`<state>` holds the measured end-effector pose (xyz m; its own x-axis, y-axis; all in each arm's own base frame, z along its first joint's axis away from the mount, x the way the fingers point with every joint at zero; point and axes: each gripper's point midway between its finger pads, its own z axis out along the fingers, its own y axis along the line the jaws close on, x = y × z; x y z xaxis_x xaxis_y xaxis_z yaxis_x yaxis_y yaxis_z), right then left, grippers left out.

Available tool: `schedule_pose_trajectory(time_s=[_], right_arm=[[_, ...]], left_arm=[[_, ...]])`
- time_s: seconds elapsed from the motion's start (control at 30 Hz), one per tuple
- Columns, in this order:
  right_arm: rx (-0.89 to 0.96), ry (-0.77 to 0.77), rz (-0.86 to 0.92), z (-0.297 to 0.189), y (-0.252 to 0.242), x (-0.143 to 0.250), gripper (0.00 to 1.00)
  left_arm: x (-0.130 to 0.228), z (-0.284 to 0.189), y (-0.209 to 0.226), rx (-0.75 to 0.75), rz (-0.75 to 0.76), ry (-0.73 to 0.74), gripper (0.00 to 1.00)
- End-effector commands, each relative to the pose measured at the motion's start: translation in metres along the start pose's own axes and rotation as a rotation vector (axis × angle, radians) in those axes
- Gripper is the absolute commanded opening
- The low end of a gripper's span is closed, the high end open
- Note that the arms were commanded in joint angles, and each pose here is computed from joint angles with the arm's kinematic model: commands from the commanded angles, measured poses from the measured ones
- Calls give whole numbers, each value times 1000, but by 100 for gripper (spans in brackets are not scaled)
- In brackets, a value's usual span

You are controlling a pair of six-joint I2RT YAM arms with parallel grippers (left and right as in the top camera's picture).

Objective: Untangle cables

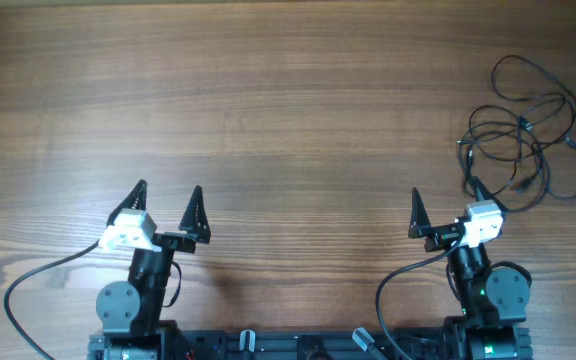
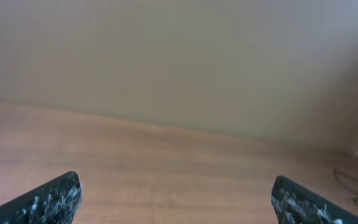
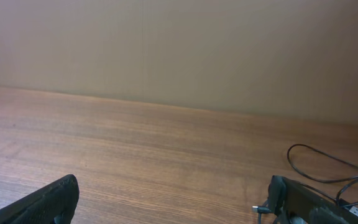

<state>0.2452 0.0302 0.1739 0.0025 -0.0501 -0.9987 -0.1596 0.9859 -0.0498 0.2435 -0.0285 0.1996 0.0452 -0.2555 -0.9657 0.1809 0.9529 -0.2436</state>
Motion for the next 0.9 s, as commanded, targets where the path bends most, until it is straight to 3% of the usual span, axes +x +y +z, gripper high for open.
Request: schedule_pose_trajectory(time_s=[0.0, 0.07, 0.87], right_arm=[[-5, -15, -8, -1, 0, -3, 100], [-4, -15, -8, -1, 0, -3, 100], [-5, -15, -7, -1, 0, -3, 100]], left_arm=[[24, -2, 12, -51, 36, 87, 100], [39, -3, 16, -65, 32, 147, 100], [37, -3, 15, -64, 33, 141, 100]])
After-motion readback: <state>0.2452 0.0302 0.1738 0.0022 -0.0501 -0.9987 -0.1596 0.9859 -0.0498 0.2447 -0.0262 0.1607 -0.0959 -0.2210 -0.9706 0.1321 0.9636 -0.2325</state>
